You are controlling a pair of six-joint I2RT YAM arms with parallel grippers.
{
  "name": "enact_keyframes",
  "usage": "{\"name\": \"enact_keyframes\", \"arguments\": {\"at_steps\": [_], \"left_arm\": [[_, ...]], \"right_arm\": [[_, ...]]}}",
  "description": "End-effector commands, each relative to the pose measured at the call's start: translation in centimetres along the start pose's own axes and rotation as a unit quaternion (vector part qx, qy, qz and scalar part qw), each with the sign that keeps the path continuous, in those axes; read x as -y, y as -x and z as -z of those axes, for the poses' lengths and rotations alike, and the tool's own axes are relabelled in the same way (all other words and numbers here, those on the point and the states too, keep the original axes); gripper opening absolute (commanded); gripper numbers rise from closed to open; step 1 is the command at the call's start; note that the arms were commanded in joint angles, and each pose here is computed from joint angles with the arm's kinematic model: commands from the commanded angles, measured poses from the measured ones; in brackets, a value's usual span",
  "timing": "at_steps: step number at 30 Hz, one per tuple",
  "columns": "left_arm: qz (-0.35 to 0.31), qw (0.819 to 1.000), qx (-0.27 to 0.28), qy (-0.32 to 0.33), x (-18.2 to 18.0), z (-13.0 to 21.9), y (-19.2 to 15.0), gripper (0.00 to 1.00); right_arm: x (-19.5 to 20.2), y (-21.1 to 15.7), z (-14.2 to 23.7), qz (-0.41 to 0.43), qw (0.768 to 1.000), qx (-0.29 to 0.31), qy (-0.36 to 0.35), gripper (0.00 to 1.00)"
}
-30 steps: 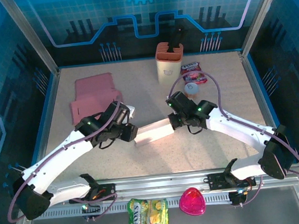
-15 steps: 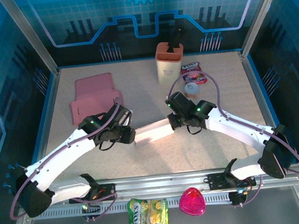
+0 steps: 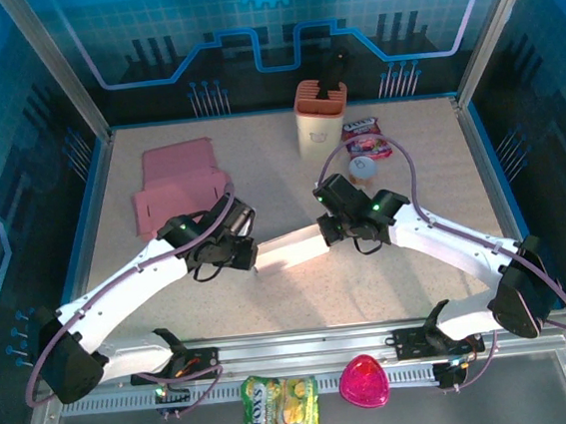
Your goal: Fold the paper box
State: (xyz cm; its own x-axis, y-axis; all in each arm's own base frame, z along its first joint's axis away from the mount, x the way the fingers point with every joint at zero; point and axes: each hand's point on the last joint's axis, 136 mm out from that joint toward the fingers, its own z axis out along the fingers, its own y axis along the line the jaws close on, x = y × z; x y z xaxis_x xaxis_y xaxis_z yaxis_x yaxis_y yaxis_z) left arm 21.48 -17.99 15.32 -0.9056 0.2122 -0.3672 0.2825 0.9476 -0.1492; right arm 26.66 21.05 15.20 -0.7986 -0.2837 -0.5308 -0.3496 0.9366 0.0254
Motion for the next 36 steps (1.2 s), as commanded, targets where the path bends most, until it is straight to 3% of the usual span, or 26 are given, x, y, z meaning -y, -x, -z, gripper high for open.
{"name": "enact_keyframes", "arguments": {"at_steps": [1, 12, 19, 28, 36], "left_arm": [[-0.009, 1.000, 0.007, 0.003, 0.0, 0.0, 0.7, 0.19], [0.007, 1.000, -0.003, 0.006, 0.1, -0.5, 0.8, 0.05], [0.063, 0.998, -0.029, 0.001, 0.6, -0.5, 0.5, 0.00], [0.151, 0.987, -0.055, -0.020, 1.6, -0.1, 0.5, 0.00], [0.187, 0.979, -0.069, -0.035, 2.1, 0.1, 0.8, 0.00]], "right_arm": [[0.0, -0.7, 0.0, 0.000, 1.000, -0.018, -0.009, 0.00], [0.0, -0.8, 0.1, -0.001, 1.000, -0.018, -0.009, 0.00], [-0.1, -0.8, 0.1, -0.001, 1.000, -0.016, -0.009, 0.00], [-0.1, -0.7, 0.1, 0.000, 1.000, -0.016, -0.007, 0.00], [-0.2, -0.8, 0.1, 0.002, 1.000, -0.019, -0.004, 0.00]]}}
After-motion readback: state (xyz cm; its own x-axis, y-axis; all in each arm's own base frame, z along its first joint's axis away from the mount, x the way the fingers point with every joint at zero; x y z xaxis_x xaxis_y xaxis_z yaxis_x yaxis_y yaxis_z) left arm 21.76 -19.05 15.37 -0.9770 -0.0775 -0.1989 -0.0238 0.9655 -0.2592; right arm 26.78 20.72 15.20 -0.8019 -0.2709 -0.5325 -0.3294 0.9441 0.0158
